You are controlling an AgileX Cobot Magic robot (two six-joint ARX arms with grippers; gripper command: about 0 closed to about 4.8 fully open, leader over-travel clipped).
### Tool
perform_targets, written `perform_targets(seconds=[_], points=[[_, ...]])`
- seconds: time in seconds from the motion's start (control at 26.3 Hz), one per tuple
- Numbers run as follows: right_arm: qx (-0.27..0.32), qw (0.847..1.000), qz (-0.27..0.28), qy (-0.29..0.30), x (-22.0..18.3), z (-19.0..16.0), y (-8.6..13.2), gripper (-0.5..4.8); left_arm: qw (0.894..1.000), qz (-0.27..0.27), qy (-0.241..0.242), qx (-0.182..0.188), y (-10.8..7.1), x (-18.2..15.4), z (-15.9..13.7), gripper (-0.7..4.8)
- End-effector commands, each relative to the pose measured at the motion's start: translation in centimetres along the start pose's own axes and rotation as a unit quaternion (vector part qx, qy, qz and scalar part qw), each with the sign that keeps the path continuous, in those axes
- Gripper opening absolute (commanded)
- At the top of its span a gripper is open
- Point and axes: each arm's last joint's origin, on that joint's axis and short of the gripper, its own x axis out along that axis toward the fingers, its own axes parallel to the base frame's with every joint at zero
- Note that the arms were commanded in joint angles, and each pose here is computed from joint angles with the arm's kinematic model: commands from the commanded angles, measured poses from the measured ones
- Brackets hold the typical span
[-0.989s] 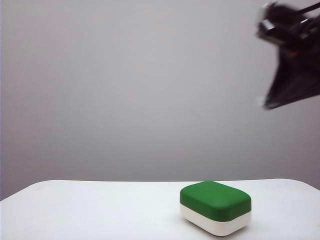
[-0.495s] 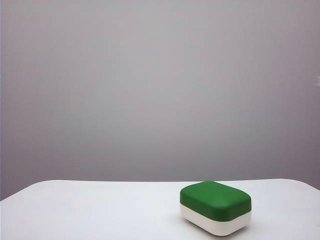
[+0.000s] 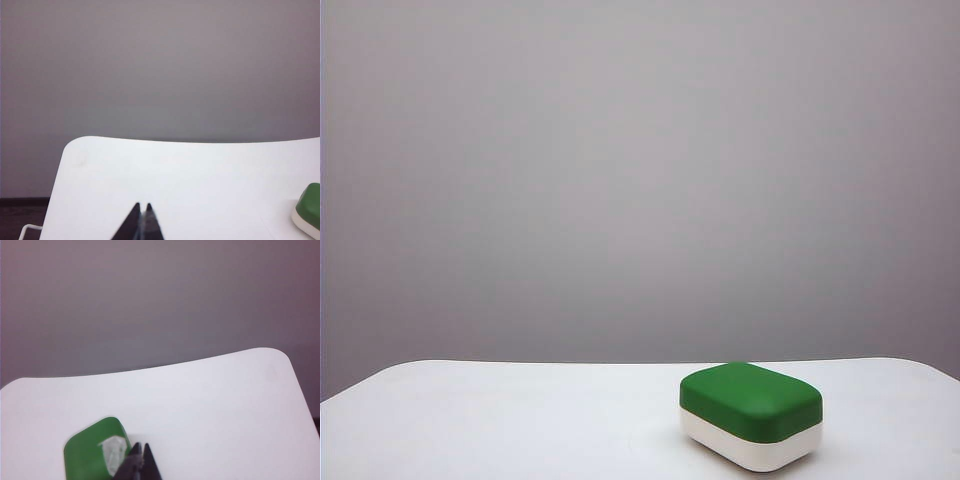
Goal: Pick up the foam mahjong on the table and turn it over.
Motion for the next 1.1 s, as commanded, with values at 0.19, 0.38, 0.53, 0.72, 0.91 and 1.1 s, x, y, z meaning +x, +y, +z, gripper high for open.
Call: perform_targets(seconds=[0.19,0.38,0.53,0.72,0.91,1.1], points=[[-0.061,0.998,-0.005,-0.021,-0.4,0.1,-0.1,-0.05,1.0,0.015,-0.007,0.015,0.1,0.2,-0.6,-0.05],[-0.081,0.997,-0.012,0.003,-0.5,-0.4,-0.3,-0.05,0.997,0.069,0.02,0.04,0.6,0.4,-1.7,-0.05],[-0.081,0.996,-0.02,0.039,-0.5,-1.0,-0.5,-0.05,0.994,0.091,0.038,0.041,0.7,0.4,-2.1,-0.05],[-0.08,0.996,-0.018,0.04,-0.5,-1.1,-0.4,-0.05,0.994,0.089,0.038,0.042,0.7,0.4,-2.1,-0.05],[-0.08,0.996,-0.017,0.039,-0.5,-1.0,-0.4,-0.05,0.994,0.089,0.038,0.042,0.7,0.4,-2.1,-0.05],[-0.08,0.996,-0.017,0.039,-0.5,-1.0,-0.4,-0.05,0.994,0.089,0.038,0.042,0.7,0.4,-2.1,-0.05]])
